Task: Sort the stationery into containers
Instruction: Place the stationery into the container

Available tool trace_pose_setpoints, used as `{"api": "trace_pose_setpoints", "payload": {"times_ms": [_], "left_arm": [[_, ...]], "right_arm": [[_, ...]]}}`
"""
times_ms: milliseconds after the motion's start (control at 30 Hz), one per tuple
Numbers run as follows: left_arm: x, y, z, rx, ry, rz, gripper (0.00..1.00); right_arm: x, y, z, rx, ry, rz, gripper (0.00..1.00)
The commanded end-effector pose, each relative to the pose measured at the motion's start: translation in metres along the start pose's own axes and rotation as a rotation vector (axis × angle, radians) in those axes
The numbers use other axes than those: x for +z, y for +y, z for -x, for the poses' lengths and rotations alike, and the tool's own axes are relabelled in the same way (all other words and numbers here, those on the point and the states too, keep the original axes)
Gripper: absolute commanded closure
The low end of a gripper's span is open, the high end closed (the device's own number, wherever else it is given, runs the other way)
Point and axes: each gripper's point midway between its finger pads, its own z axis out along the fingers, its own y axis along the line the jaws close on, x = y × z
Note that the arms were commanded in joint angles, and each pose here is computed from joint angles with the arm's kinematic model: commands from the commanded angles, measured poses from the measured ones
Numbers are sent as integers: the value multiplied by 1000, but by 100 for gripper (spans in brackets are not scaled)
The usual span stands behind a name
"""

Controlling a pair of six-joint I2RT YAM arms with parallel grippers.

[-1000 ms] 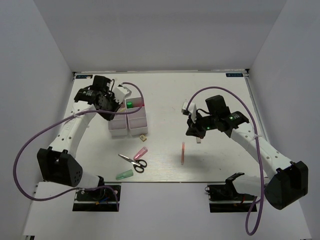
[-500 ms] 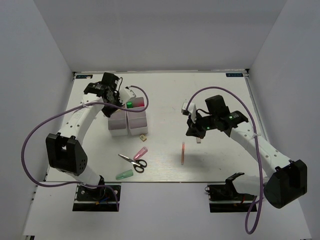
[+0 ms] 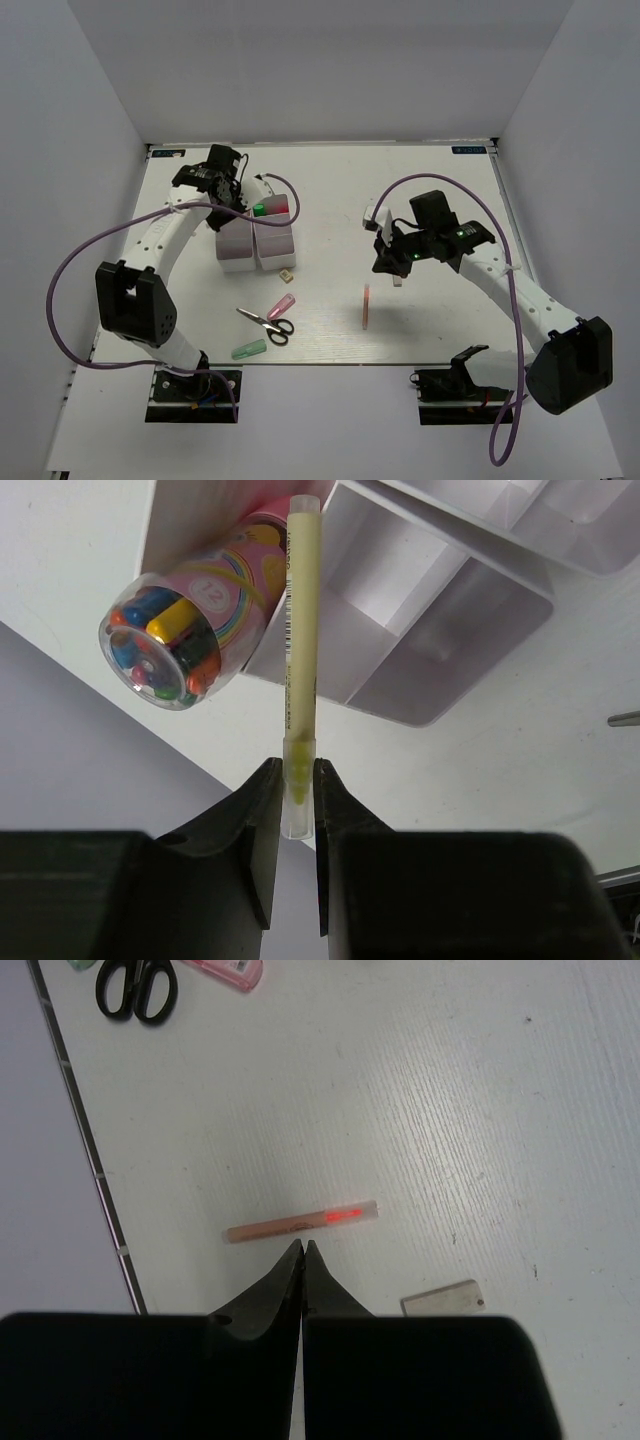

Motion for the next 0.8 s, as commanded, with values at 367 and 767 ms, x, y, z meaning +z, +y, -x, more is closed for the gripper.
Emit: {"api": "trace_pose_setpoints", "payload": {"times_ms": [367,767], "left_arm": [[-31,-1,-2,39,-81,69,99],[-14,-12,-4,97,-33,27,99]], "right_arm": [[-3,4,9,-4,-26,31,100],[-4,2,7,10,-26,27,100]]}}
